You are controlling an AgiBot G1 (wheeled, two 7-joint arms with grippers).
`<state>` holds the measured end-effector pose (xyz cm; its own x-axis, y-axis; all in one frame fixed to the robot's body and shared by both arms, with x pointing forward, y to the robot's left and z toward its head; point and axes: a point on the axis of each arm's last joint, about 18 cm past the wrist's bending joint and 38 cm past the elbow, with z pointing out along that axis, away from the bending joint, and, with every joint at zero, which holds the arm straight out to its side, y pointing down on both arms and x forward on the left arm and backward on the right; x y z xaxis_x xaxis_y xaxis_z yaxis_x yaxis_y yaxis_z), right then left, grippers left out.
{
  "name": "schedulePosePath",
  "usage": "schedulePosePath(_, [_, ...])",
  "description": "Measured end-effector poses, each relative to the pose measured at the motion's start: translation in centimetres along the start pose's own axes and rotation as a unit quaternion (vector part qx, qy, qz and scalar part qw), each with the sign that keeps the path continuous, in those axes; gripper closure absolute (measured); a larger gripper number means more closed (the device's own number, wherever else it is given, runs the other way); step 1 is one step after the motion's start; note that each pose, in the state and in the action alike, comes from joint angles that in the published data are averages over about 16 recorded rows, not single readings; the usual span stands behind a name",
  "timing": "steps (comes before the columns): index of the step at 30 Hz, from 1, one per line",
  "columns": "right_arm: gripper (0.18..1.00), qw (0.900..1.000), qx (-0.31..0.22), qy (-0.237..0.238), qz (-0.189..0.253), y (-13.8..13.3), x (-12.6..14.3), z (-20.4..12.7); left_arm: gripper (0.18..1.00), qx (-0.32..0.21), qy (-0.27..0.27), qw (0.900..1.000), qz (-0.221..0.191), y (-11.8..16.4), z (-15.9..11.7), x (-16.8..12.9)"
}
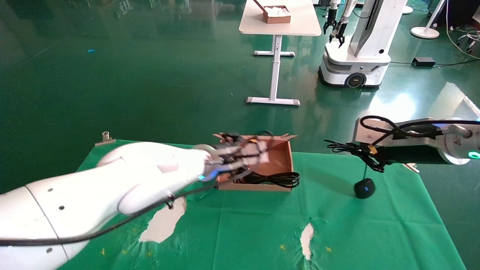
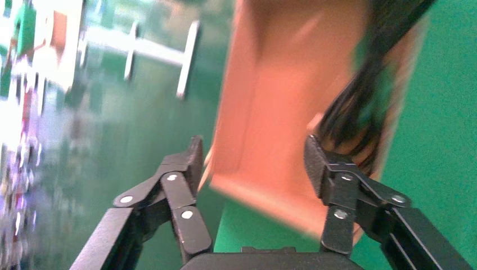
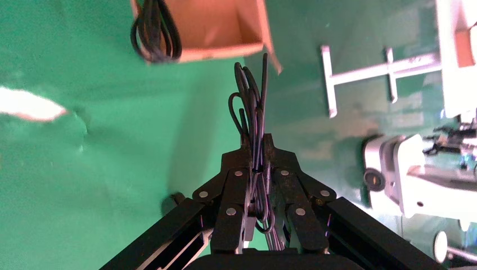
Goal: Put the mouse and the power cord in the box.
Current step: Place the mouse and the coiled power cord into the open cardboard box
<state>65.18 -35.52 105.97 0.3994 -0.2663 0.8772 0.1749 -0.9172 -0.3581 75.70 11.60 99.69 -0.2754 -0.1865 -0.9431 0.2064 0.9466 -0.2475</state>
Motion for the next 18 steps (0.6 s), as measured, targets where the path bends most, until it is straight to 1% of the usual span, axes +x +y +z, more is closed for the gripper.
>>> schedulePosePath(2, [0.965,1.000,0.010,0.003,-0.004,-0.7,0.3,-0.1,0.597,-0.020,-0.009,0.9997,-0.014,1.6,0.0,-0.9])
schedulePosePath(5, [0.965,1.000,0.028,0.007,-0.013,-2.3,0.7,-0.1,0.522,-0.055,-0.023,0.9974,-0.040,4.4,-0.3,-2.5])
schedulePosePath(11, [0.965,0.997,0.071,0.018,-0.039,-6.5,1.9,0.5,0.390,-0.115,-0.040,0.9884,-0.091,9.5,-1.5,-4.7])
schedulePosePath(15, [0.965,0.993,0.098,0.026,-0.065,-9.8,2.7,1.7,0.325,-0.138,-0.045,0.9830,-0.113,11.6,-2.4,-5.5])
schedulePosePath(18, [0.965,0.989,0.113,0.030,-0.086,-12.2,3.1,2.9,0.277,-0.145,-0.046,0.9807,-0.122,12.4,-2.9,-5.6])
